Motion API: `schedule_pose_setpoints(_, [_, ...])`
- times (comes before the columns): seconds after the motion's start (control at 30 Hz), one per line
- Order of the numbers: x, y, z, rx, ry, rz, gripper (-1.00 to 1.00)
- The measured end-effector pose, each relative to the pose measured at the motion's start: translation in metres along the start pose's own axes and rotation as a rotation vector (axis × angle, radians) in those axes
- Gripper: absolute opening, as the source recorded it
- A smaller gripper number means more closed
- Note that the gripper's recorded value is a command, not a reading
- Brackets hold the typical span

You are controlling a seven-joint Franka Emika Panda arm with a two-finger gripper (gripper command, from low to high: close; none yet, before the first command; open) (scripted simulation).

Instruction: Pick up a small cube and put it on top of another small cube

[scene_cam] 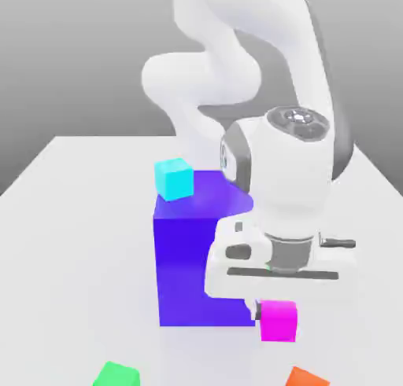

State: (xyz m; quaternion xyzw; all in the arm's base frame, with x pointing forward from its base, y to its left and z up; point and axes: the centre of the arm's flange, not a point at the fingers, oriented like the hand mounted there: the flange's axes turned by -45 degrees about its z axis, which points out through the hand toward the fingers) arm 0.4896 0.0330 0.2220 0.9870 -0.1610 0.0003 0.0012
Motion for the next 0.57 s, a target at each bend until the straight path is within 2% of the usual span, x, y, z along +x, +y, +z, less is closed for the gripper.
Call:
schedule_pose_setpoints(0.1, [0.040, 0.064, -0.006, 0.003, 0.000, 0.246, -1.00])
schedule_pose_setpoints(0.2, [0.072, 0.120, 0.027, 0.004, -0.001, 0.452, -1.00])
schedule_pose_setpoints(0.23, [0.074, 0.127, 0.037, 0.004, -0.001, 0.474, 1.00])
schedule_pose_setpoints(0.43, [0.076, 0.130, 0.043, 0.003, -0.001, 0.485, 1.00])
schedule_pose_setpoints(0.57, [0.078, 0.133, 0.000, 0.002, -0.001, 0.496, 1.00])
